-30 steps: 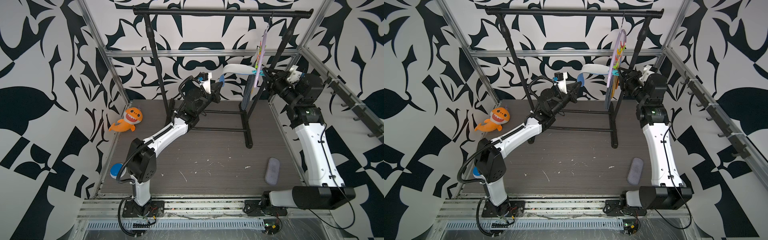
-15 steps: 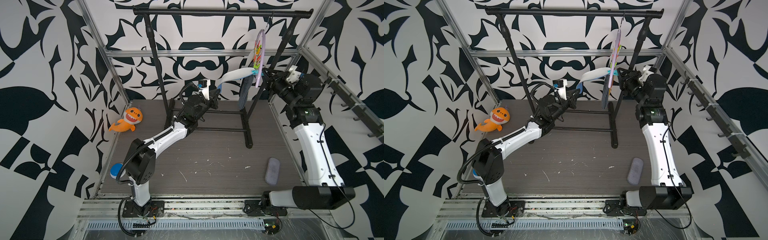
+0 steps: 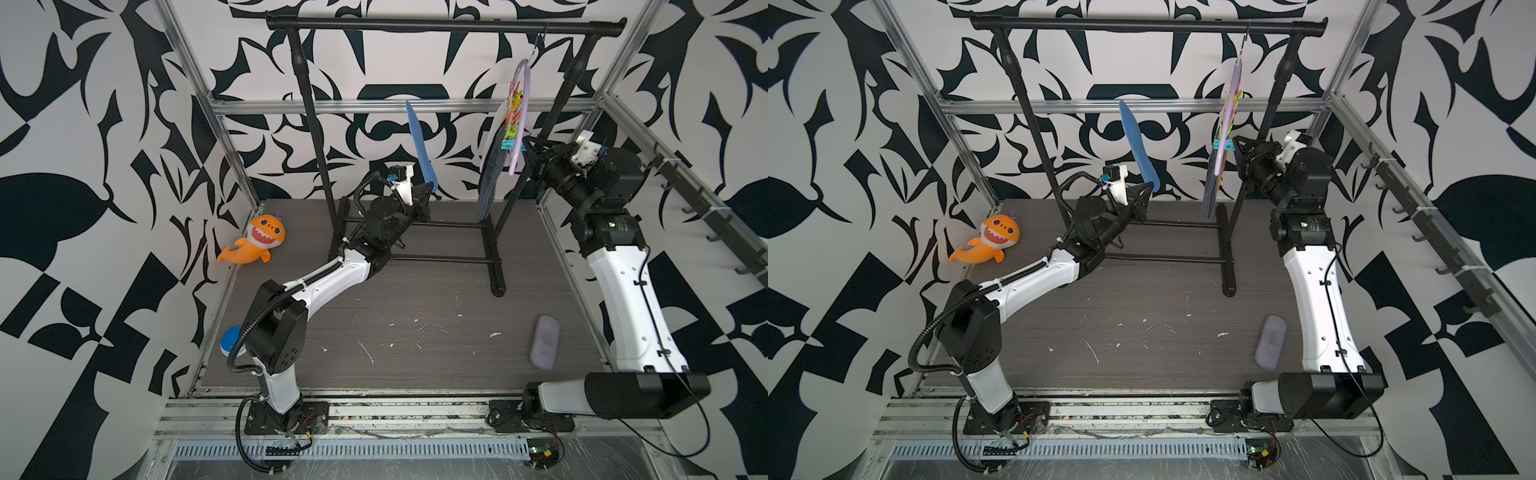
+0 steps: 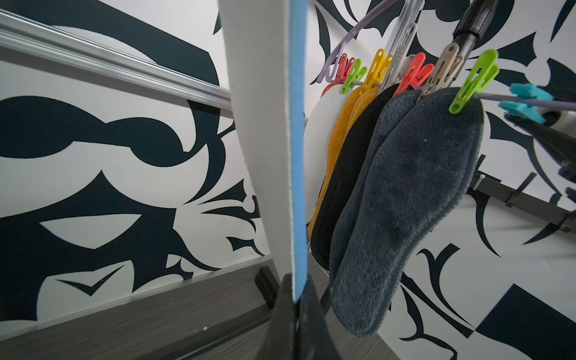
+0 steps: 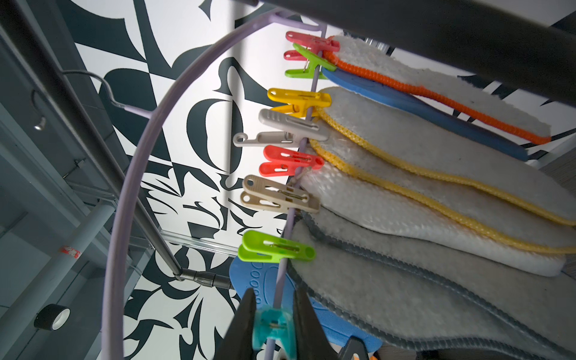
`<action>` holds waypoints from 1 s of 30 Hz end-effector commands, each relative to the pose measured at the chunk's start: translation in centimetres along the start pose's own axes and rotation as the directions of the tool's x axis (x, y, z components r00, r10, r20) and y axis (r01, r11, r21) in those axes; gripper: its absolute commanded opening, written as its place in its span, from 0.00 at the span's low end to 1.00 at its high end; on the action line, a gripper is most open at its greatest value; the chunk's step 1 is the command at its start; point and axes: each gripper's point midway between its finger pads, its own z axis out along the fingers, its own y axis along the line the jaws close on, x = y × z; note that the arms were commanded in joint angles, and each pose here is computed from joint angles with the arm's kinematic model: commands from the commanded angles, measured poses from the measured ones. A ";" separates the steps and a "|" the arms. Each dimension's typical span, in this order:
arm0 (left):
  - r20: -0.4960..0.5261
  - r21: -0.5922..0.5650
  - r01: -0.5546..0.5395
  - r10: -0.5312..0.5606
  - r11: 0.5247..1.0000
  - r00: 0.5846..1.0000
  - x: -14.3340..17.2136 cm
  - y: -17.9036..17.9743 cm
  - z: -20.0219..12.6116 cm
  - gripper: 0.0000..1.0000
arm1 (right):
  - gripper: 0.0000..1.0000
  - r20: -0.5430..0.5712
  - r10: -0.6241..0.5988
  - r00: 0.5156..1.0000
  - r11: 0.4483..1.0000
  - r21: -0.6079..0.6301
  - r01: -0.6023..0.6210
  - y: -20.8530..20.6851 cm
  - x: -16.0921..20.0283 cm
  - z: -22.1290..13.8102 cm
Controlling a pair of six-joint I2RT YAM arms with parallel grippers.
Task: Take the shoe insoles off the hanger
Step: Open the clamp at the hanger.
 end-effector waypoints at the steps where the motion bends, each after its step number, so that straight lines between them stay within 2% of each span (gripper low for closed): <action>1: 0.067 0.007 0.011 -0.011 1.000 0.998 -2.6 -0.5 -1.0 0.00 | 0.23 0.007 -0.034 0.999 0.997 -0.073 0.034 2.3 0.0 -0.2; 11: 0.054 -0.001 0.014 -0.014 1.000 0.998 -2.0 -0.2 -1.6 0.00 | 0.28 0.008 -0.036 0.999 0.997 -0.075 0.036 2.4 0.1 -0.3; 15: 0.045 -0.006 0.014 -0.014 1.000 0.999 -1.6 0.0 -1.9 0.00 | 0.40 0.010 -0.047 0.999 0.996 -0.077 0.047 2.6 0.1 -0.5; 19: 0.035 -0.011 0.014 -0.014 1.000 0.999 -1.2 0.1 -2.3 0.00 | 0.61 0.021 -0.066 0.998 0.996 -0.066 0.068 2.5 0.2 -1.0; 22: 0.022 -0.017 0.016 -0.015 1.000 1.000 -0.7 0.3 -2.8 0.00 | 0.70 0.028 -0.095 0.995 0.993 -0.064 0.096 2.8 0.3 -1.6; 25: 0.004 -0.026 0.016 -0.016 1.000 1.000 -0.1 0.6 -3.3 0.00 | 0.75 0.046 -0.134 0.990 0.990 -0.042 0.136 2.9 0.2 -2.4; 30: -0.032 -0.049 0.025 -0.027 0.998 0.999 1.1 1.2 -4.5 0.00 | 0.77 0.080 -0.192 0.978 0.981 0.028 0.191 2.2 0.2 -4.6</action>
